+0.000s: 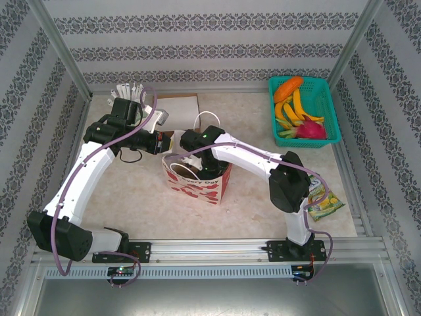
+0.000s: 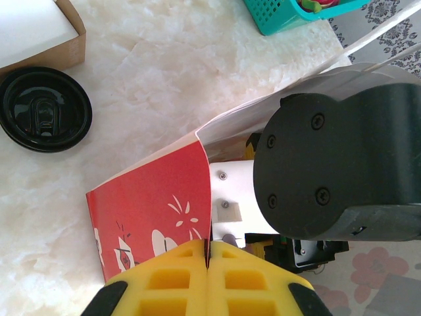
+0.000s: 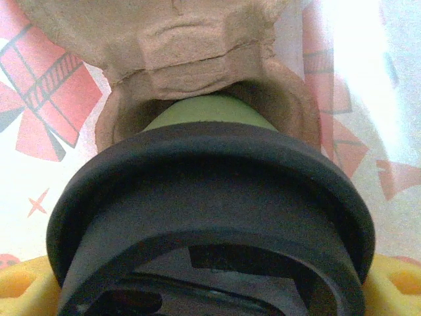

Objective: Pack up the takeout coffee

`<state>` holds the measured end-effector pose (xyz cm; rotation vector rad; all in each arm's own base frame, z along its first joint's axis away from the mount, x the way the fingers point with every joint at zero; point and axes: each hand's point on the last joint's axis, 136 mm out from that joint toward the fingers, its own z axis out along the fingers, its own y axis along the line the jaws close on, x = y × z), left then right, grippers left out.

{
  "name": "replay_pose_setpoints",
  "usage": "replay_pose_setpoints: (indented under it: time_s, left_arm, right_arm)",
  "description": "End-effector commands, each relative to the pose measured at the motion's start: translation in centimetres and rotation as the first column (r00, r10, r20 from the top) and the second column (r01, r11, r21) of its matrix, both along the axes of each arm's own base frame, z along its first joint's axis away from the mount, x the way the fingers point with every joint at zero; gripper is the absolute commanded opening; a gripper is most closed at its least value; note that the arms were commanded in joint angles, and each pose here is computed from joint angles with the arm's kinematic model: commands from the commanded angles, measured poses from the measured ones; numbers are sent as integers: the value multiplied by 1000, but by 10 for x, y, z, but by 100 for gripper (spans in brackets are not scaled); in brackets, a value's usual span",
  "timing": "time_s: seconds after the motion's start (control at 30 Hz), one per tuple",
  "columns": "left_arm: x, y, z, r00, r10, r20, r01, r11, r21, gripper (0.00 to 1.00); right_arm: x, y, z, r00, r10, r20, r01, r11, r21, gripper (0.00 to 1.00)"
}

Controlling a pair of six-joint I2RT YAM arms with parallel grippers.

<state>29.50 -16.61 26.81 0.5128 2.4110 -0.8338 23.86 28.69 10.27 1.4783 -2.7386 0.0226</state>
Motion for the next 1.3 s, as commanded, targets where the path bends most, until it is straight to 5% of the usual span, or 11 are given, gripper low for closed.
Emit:
replay_pose_setpoints:
  time_s: [0.0,0.27,0.63,1.27]
  left_arm:
    - [0,-2,10,1000,1,14,-1,999,-35,0]
    - [3,3,7,999,43,3,-43,999,-21,0]
    - [-5,0,9,1000,8,-12,-9,1000,-30,0]
    - [2,7,19,994,98,-40,-99,995,-19,0]
  right_arm:
    - [11,-10,-29,999,-32,-1,32,998,-58,62]
    - [28,-16,-27,994,-61,92,70,993,-95,63]
    - [23,-19,-42,995,-98,-2,97,993,-60,64]
    - [4,14,9,999,13,-31,-10,995,102,78]
